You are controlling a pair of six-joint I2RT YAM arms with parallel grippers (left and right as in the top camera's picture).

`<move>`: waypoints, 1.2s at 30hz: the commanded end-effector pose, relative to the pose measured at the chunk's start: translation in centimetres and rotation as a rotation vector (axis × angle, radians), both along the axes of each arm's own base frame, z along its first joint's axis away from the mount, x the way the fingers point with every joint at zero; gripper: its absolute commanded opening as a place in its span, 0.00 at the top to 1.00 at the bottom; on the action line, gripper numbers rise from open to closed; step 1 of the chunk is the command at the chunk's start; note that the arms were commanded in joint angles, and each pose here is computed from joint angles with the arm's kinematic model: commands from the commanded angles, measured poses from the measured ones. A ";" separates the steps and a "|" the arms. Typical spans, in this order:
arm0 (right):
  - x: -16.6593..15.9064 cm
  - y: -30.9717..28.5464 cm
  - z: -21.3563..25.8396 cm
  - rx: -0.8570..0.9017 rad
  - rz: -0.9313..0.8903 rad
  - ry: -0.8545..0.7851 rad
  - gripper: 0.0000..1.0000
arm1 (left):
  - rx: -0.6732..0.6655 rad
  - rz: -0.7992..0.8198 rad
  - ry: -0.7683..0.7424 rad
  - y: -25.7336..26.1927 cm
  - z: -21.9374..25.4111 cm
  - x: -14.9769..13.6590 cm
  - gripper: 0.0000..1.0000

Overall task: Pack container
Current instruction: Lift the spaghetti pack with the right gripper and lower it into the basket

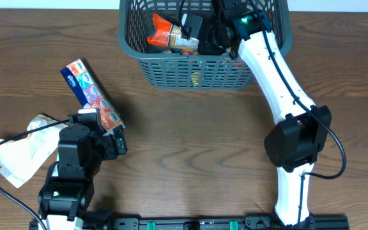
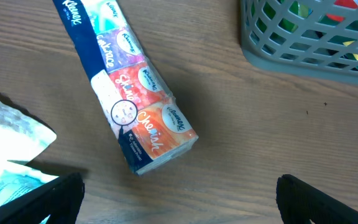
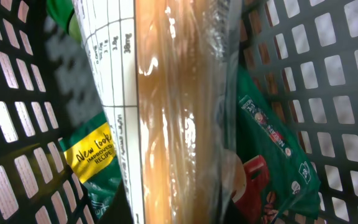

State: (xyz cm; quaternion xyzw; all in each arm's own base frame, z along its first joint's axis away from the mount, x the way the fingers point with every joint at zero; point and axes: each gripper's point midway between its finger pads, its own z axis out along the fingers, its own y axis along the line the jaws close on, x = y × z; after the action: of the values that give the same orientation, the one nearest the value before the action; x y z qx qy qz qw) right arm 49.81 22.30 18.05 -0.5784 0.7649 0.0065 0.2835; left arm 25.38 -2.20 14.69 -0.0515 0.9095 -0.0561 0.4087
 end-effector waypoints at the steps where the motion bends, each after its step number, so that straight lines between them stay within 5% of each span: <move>1: -0.3 1.3 3.0 0.062 0.036 -0.047 0.85 | -0.002 0.018 -0.023 0.3 1.0 0.3 0.02; 3: -0.4 1.2 2.9 0.063 0.031 -0.040 0.64 | -0.002 0.018 -0.023 0.3 1.0 0.3 0.01; 6: -0.5 1.3 2.9 0.068 0.022 -0.033 0.50 | -0.002 0.018 -0.023 0.3 1.0 0.3 0.01; 7: -0.4 1.3 2.9 0.069 0.022 -0.035 0.37 | -0.002 0.018 -0.023 0.3 1.0 0.3 0.01; 8: -0.4 1.3 2.9 0.070 0.022 -0.037 0.11 | -0.002 0.018 -0.023 0.3 1.0 0.3 0.01; 9: -0.3 1.3 2.9 0.070 0.022 -0.038 0.04 | -0.002 0.018 -0.023 0.3 1.0 0.3 0.01; 24: 1.0 1.6 5.2 0.207 -0.152 -0.036 0.01 | -0.001 0.018 -0.023 0.3 1.0 0.3 0.01; 28: 1.3 1.6 5.8 0.249 -0.209 -0.025 0.13 | -0.001 0.018 -0.023 0.3 1.0 0.3 0.01; 30: 1.5 1.7 6.1 0.279 -0.246 -0.020 0.62 | -0.001 0.018 -0.023 0.3 1.0 0.3 0.01; 32: 1.8 1.6 6.6 0.310 -0.284 -0.016 0.90 | -0.001 0.018 -0.023 0.3 1.0 0.3 0.01; 36: 2.2 1.3 7.7 0.358 -0.341 -0.012 0.99 | -0.001 0.018 -0.023 0.3 1.0 0.3 0.01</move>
State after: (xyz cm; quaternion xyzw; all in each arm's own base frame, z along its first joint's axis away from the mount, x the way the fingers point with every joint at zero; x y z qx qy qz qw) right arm 51.89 23.65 21.99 -0.4266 0.8313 0.0688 0.3495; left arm 25.38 -2.20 14.69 -0.0517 0.9095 -0.0561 0.4087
